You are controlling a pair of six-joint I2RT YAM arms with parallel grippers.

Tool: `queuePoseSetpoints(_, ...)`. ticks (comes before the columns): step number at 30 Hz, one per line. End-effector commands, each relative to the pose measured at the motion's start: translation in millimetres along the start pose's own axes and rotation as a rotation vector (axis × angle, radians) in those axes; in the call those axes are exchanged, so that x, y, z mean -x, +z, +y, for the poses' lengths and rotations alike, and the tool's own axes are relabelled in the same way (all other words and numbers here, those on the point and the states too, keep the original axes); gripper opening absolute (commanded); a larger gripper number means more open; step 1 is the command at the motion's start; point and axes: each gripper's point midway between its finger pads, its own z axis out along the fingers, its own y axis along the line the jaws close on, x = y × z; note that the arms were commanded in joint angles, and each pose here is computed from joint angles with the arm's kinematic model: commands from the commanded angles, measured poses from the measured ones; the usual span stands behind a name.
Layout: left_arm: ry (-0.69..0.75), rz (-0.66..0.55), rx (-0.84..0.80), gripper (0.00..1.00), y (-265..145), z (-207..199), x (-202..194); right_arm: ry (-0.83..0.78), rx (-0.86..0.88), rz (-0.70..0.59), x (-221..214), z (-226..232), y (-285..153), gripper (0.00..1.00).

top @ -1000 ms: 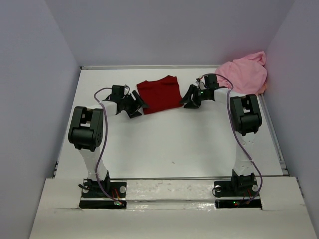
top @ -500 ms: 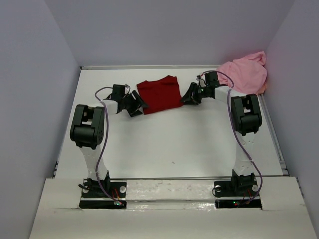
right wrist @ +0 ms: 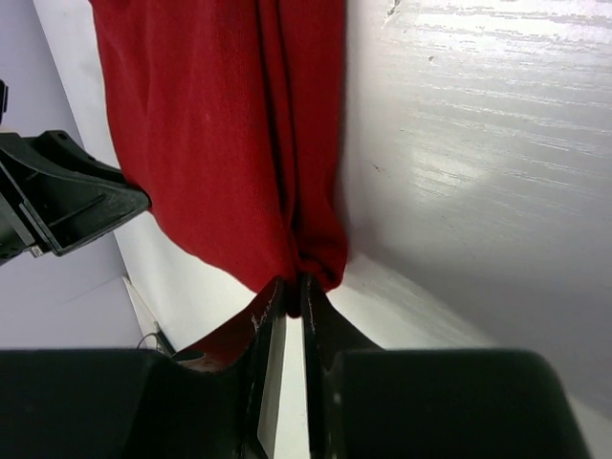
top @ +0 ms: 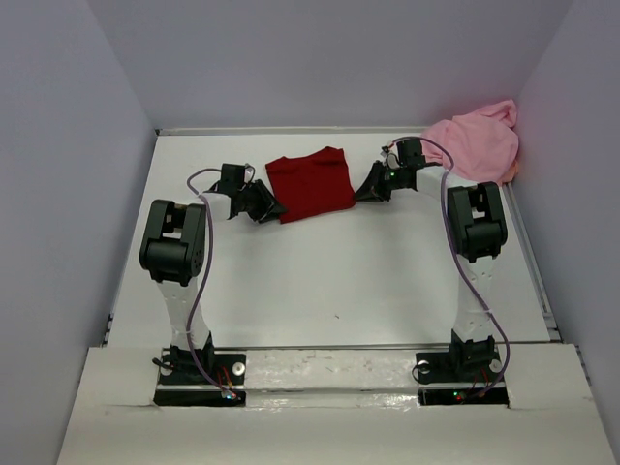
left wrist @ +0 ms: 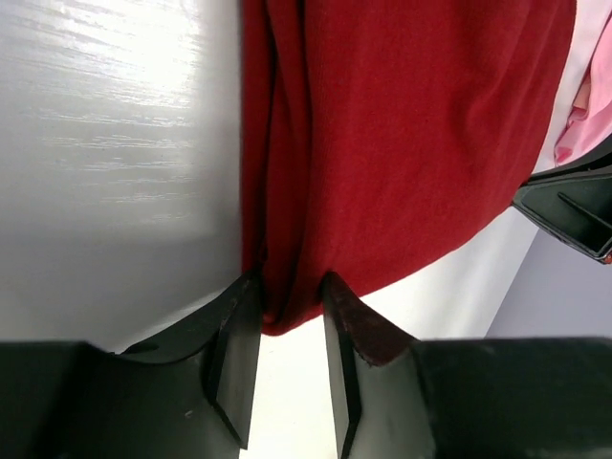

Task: Fold and stack the t-shirts
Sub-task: Fold the long partially folded tshirt into a neat square

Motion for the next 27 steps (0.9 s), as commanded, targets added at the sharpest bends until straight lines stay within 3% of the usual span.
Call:
queuePoseSetpoints(1,0.04,-0.02,-0.047,0.38,-1.6,-18.9,11.4,-0.043,0.017,-0.03,15.5,10.7,-1.1,0.17)
queuePoseSetpoints(19,0.038,-0.008,-0.053,0.36,-0.3,-19.4,10.1,-0.042,0.009,-0.017,10.8,10.9,2.1,0.11)
queuePoseSetpoints(22,0.039,-0.002,-0.055,0.29,-0.7,-18.8,8.8,-0.035,0.002,-0.008,8.2,8.0,2.8,0.02)
queuePoseSetpoints(27,0.045,-0.002,-0.061,0.23,-4.3,-20.8,6.4,-0.022,-0.029,0.011,-2.3,3.9,3.0,0.0)
